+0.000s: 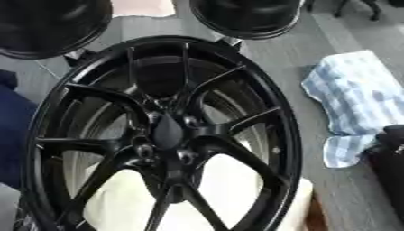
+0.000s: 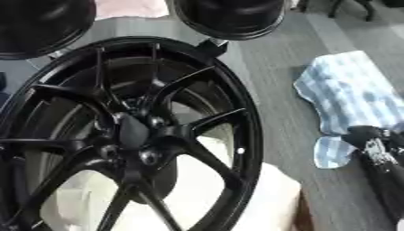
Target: Pull the pin out of the wheel hub.
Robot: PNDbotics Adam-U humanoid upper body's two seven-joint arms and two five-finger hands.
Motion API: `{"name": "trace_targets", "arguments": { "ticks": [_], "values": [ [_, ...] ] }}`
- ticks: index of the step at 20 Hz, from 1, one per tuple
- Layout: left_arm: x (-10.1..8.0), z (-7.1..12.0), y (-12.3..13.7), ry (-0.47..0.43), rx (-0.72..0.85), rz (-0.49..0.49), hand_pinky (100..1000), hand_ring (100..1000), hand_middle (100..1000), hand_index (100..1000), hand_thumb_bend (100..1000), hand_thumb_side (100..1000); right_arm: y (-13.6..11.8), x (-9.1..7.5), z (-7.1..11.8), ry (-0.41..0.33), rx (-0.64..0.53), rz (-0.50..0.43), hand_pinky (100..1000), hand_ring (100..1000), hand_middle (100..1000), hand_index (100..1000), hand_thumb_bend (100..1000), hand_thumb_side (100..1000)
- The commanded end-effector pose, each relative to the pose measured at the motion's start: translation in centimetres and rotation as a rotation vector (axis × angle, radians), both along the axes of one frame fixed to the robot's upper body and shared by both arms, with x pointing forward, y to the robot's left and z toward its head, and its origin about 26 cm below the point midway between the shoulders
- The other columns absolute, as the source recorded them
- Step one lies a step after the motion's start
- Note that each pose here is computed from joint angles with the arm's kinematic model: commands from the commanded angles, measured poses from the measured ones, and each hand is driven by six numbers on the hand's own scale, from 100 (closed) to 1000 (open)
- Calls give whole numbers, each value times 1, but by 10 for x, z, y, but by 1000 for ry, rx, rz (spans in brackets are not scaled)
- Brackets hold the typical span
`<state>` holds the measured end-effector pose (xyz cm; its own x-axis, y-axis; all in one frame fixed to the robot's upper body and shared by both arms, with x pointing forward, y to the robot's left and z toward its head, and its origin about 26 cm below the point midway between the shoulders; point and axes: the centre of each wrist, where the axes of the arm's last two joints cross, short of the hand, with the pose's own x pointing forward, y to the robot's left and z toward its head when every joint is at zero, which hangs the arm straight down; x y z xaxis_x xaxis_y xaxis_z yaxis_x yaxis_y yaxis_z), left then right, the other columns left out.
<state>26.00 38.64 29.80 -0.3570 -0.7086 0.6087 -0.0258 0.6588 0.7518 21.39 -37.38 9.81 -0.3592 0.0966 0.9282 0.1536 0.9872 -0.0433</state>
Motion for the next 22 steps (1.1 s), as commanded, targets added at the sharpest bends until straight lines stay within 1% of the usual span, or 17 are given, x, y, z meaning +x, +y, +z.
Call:
{"name": "trace_targets", "arguments": {
  "ticks": [1,2,3,4,5,6,7,8,10,12,14,18,19,21,22],
  "values": [
    [-3,5,2,-19,27,29,833,478,328,405,100,252,-2,-2,6,-20,-7,-1,862,696,650,565,100,450],
    [-3,2,3,-13,27,37,836,481,336,423,100,254,-2,-2,5,-19,-6,-2,862,696,650,565,100,450],
    [-4,0,3,-6,29,44,848,499,379,489,100,253,-1,-2,6,-19,-6,-1,862,696,650,566,100,451],
    [-4,-2,4,5,36,47,891,586,544,686,100,254,-1,-2,6,-19,-6,1,862,696,650,566,100,451],
    [-4,-4,4,16,51,46,921,669,644,805,100,256,-1,-2,6,-19,-6,2,862,696,650,566,100,451],
    [-4,-4,4,23,69,47,947,746,735,865,100,360,-1,-2,6,-18,-6,2,862,697,650,566,100,451],
    [-4,-5,5,25,83,55,956,769,764,891,100,485,-1,-2,5,-18,-6,2,862,697,650,566,100,451],
    [-5,-5,5,22,93,66,963,787,785,912,100,576,-1,-2,5,-18,-5,1,862,697,650,566,100,452],
    [-5,-6,6,17,105,85,964,793,792,923,100,663,-1,-2,5,-17,-4,1,862,697,650,566,100,452],
    [-5,-7,6,17,108,88,963,791,790,921,100,683,-1,-2,5,-17,-4,1,862,697,651,566,100,452],
    [-5,-7,6,18,107,88,963,791,789,921,100,684,-1,-2,5,-18,-4,1,862,697,651,566,100,452],
    [-4,-8,5,19,90,89,955,777,768,899,100,643,-1,-2,5,-18,-4,1,862,697,651,566,100,451],
    [-4,-8,5,20,84,89,951,769,754,882,100,594,-1,-2,5,-18,-4,1,862,697,651,566,100,450],
    [-4,-7,5,14,62,87,942,753,729,851,100,552,-1,-2,5,-19,-5,1,861,697,651,566,100,449],
    [-4,-7,5,6,43,76,929,736,708,833,100,564,-1,-2,5,-20,-5,2,861,697,651,566,100,449]
  ]
}}
